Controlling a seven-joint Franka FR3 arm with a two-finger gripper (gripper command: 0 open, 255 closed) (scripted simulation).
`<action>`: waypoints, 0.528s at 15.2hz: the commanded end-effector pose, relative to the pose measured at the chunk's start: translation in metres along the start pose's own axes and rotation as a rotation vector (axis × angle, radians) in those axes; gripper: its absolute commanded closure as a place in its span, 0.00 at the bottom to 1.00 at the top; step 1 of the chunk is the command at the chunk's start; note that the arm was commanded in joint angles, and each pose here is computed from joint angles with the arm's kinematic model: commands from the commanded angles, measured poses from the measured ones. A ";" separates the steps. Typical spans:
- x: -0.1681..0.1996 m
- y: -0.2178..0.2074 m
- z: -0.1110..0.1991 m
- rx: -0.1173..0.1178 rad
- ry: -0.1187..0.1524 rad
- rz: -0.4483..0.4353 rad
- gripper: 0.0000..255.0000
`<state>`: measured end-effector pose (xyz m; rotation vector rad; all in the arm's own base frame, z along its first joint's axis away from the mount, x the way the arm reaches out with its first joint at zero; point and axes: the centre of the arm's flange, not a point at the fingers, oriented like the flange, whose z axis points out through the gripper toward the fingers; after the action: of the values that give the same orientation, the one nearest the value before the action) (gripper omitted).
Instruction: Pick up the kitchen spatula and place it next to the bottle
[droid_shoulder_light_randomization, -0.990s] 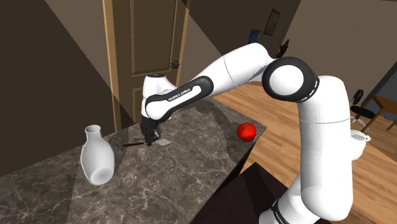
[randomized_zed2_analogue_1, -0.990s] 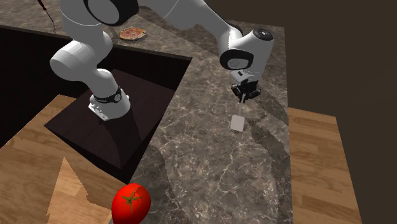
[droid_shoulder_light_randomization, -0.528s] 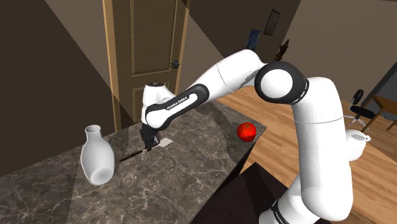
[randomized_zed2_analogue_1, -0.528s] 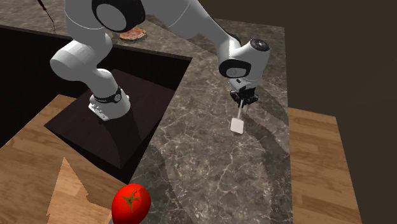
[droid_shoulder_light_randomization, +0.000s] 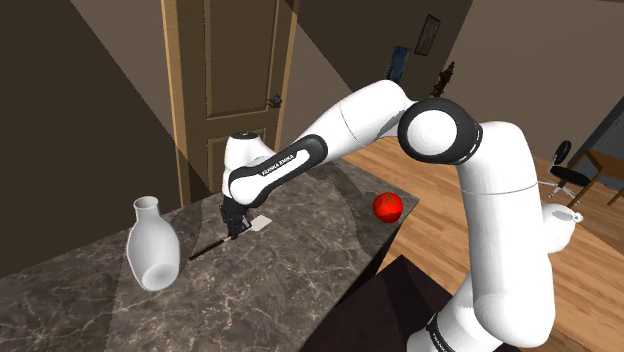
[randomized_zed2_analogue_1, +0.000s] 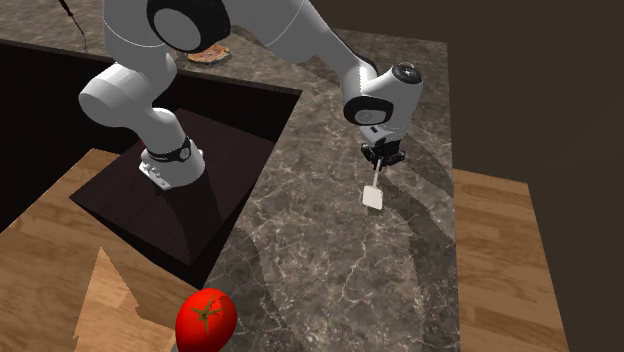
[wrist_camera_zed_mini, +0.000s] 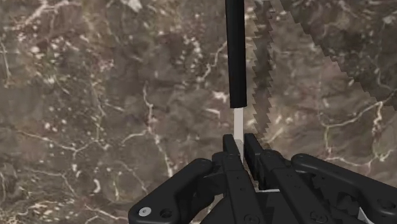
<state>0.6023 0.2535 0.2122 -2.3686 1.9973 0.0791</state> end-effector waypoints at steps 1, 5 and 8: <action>0.000 0.000 0.000 0.000 0.000 0.000 0.00; 0.000 0.000 0.000 0.000 0.000 0.000 0.00; 0.000 0.000 -0.026 0.000 0.000 0.000 0.00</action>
<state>0.6021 0.2504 0.2263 -2.3684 1.9972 0.0793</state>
